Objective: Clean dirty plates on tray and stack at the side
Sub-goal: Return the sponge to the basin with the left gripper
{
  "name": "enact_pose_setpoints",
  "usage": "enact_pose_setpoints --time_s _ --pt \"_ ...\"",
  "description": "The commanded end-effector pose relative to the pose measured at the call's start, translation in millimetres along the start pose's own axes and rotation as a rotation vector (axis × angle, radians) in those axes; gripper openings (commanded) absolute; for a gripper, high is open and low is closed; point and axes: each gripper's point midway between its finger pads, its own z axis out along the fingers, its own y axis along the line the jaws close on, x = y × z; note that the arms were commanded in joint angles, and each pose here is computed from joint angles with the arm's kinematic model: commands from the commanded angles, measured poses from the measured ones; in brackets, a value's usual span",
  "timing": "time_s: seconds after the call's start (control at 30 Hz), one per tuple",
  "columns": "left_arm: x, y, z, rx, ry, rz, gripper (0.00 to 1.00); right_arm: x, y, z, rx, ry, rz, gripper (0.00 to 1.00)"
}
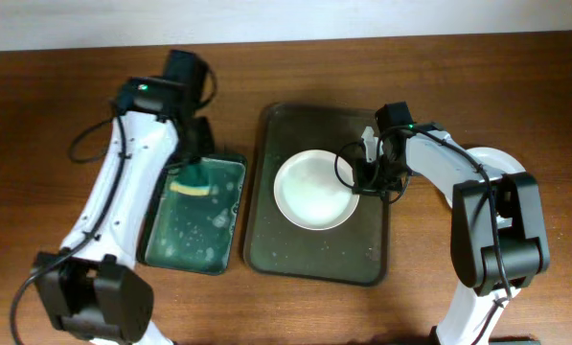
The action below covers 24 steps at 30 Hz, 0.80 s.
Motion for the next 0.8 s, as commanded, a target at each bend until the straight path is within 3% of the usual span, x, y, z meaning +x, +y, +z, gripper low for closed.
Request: enact_pose_setpoints --time_s 0.0,0.07,0.17,0.27,0.3,0.33,0.4,0.43,0.53,0.63,0.77 --pt "21 17 54 -0.043 0.076 0.067 0.00 7 -22 11 0.091 0.033 0.013 0.04" --pt "33 18 87 -0.042 0.084 0.078 0.00 7 -22 11 0.091 0.033 0.013 0.04" --pt "45 10 117 0.014 0.083 0.070 0.11 7 -22 11 0.091 0.032 0.013 0.04" --pt "42 0 104 0.078 0.077 0.066 0.48 3 -22 11 0.089 0.017 0.008 0.06" --pt "39 -2 93 0.098 0.064 0.065 0.70 1 -22 11 0.087 0.009 0.005 0.12" --pt "36 -3 82 0.112 0.044 0.062 0.74 -2 -21 11 0.086 -0.001 0.002 0.15" --pt "32 -4 59 0.145 0.009 0.059 0.76 -4 -21 11 0.084 -0.009 0.000 0.14" --pt "31 -6 41 0.181 -0.020 0.057 0.76 -4 -21 11 0.083 -0.010 -0.001 0.04" --pt "28 -6 -6 0.262 -0.127 0.052 0.82 0 -15 -2 0.088 -0.011 -0.013 0.04" --pt "29 0 -33 0.291 -0.201 0.047 1.00 -4 -15 -35 0.235 -0.103 -0.005 0.04" --pt "29 0 -37 0.296 -0.211 0.046 1.00 -2 -9 -85 0.454 -0.243 -0.043 0.04"
